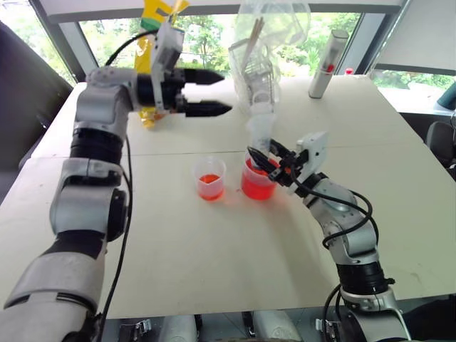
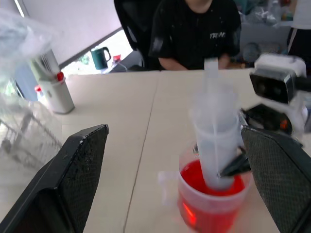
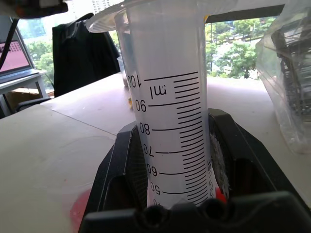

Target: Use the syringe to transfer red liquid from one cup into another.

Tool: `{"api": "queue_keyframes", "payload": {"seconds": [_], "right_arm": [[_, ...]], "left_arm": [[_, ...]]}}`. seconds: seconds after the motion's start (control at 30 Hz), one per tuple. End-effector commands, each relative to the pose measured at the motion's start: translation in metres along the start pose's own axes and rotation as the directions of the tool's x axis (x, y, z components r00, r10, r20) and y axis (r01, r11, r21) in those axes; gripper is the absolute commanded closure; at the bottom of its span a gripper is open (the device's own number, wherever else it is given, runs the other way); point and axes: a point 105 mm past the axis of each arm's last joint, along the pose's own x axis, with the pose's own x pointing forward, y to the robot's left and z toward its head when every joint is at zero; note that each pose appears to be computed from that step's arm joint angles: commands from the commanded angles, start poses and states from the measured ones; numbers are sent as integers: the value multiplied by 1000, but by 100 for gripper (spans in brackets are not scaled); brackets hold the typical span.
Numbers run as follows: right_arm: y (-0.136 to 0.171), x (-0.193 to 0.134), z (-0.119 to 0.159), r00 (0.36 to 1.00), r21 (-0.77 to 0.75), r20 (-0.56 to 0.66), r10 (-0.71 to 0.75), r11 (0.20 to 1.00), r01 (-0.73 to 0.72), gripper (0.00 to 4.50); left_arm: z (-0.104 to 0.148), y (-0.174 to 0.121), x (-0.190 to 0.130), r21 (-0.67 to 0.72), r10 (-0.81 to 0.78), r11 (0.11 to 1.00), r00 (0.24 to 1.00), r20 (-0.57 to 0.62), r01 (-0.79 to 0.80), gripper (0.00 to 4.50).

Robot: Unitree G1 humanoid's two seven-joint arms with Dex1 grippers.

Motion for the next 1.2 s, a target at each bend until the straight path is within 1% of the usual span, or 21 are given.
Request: {"api": "queue_keyframes", "payload": {"seconds": [0.03, 0.13, 0.23, 0.3, 0.33, 0.43, 0.5, 0.57, 0.73, 0.9, 0.97, 1.03, 1.1, 1.2], "right_arm": [[-8, 2, 51, 991, -75, 135, 0, 997, 11, 310], [-11, 6, 83, 981, -124, 190, 29, 992, -5, 310], [-6, 10, 104, 972, -148, 223, 71, 988, -39, 310], [5, 17, 121, 958, -123, 262, 116, 989, -86, 310], [9, 19, 124, 954, -112, 271, 127, 989, -100, 310], [34, 30, 134, 927, 13, 323, 190, 979, -206, 310], [41, 37, 130, 924, 93, 334, 188, 969, -231, 310], [47, 45, 117, 928, 120, 321, 188, 964, -237, 310], [57, 59, 82, 941, 121, 279, 190, 965, -231, 310], [62, 65, 48, 956, 131, 233, 181, 968, -215, 310], [66, 65, 37, 960, 121, 213, 183, 970, -212, 310], [67, 65, 32, 961, 114, 206, 183, 971, -210, 310], [69, 65, 31, 961, 111, 206, 185, 971, -211, 310], [72, 66, 30, 959, 99, 206, 196, 970, -220, 310]], "left_arm": [[-4, -12, -19, 87, -30, 995, 991, -127, 41, 5], [-14, -19, -35, 93, -46, 993, 977, -210, 67, 5], [-18, -25, -41, 93, -65, 991, 966, -249, 91, 5], [-22, -26, -45, 93, -63, 991, 962, -266, 91, 5], [-23, -26, -46, 93, -61, 992, 961, -269, 89, 5], [-22, -27, -49, 94, -51, 992, 961, -271, 79, 5], [-21, -27, -50, 95, -45, 993, 961, -271, 73, 5], [-20, -26, -51, 98, -35, 993, 962, -271, 63, 5], [-17, -27, -54, 99, -23, 994, 963, -269, 52, 5], [-12, -26, -57, 99, -8, 994, 965, -264, 35, 5], [-5, -24, -57, 98, 6, 995, 972, -233, 18, 5], [10, -20, -55, 82, 21, 997, 985, -170, -7, 5], [25, -17, -52, 67, 27, 998, 993, -111, -20, 5], [42, -11, -48, 70, 41, 997, 998, -56, -37, 5]]}}
